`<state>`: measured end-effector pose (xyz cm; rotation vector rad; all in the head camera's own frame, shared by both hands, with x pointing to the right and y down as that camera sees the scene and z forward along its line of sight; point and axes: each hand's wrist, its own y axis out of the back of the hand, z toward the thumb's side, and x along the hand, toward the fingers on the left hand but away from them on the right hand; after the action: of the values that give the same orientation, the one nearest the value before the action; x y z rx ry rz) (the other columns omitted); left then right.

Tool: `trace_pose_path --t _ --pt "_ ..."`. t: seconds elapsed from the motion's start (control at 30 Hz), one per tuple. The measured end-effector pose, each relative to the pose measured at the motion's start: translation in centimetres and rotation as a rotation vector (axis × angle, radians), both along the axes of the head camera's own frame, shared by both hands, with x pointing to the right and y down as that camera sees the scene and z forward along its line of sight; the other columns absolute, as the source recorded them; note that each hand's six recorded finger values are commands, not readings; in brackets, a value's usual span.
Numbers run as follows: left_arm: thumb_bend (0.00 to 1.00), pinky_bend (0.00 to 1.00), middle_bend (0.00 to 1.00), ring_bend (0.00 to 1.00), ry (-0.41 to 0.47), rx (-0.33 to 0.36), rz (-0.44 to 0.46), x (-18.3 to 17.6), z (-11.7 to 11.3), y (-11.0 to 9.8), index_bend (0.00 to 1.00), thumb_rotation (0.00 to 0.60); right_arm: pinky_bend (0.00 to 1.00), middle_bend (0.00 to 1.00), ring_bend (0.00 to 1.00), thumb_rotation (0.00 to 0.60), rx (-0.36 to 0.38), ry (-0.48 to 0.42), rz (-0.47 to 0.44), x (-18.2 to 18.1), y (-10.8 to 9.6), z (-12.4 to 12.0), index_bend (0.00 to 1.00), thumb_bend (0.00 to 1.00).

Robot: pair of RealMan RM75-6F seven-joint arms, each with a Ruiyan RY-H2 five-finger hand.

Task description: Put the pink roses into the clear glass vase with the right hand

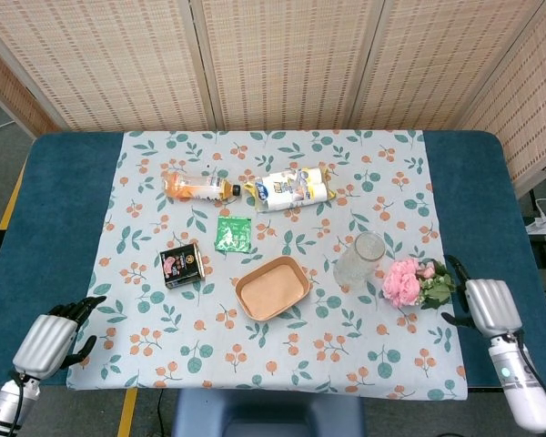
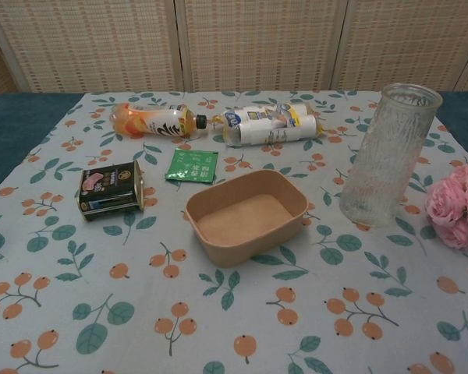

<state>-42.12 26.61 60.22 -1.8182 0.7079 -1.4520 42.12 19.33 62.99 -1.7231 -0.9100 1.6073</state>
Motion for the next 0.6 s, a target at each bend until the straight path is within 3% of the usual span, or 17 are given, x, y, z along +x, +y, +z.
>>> trace_pose_path --t 0.1,0.37,0.6 --pt "0.42 0.38 0.22 0.32 -0.004 -0.004 -0.006 -0.1 0.1 0.0 0.15 0.6 1.0 0.83 0.93 0.6 -0.067 -0.032 0.02 -0.2 -0.6 2.1 0.15 0.0" --pt "0.42 0.38 0.22 0.32 -0.007 -0.009 0.007 0.1 0.2 0.1 0.15 0.6 1.0 0.84 0.94 0.6 -0.112 0.008 0.067 0.8 -1.8 5.5 0.21 0.0" --pt "0.42 0.38 0.22 0.32 -0.01 -0.015 0.01 0.1 0.4 0.2 0.15 0.6 1.0 0.85 0.95 0.6 -0.203 0.0 0.091 0.7 -1.9 7.7 0.27 0.0"
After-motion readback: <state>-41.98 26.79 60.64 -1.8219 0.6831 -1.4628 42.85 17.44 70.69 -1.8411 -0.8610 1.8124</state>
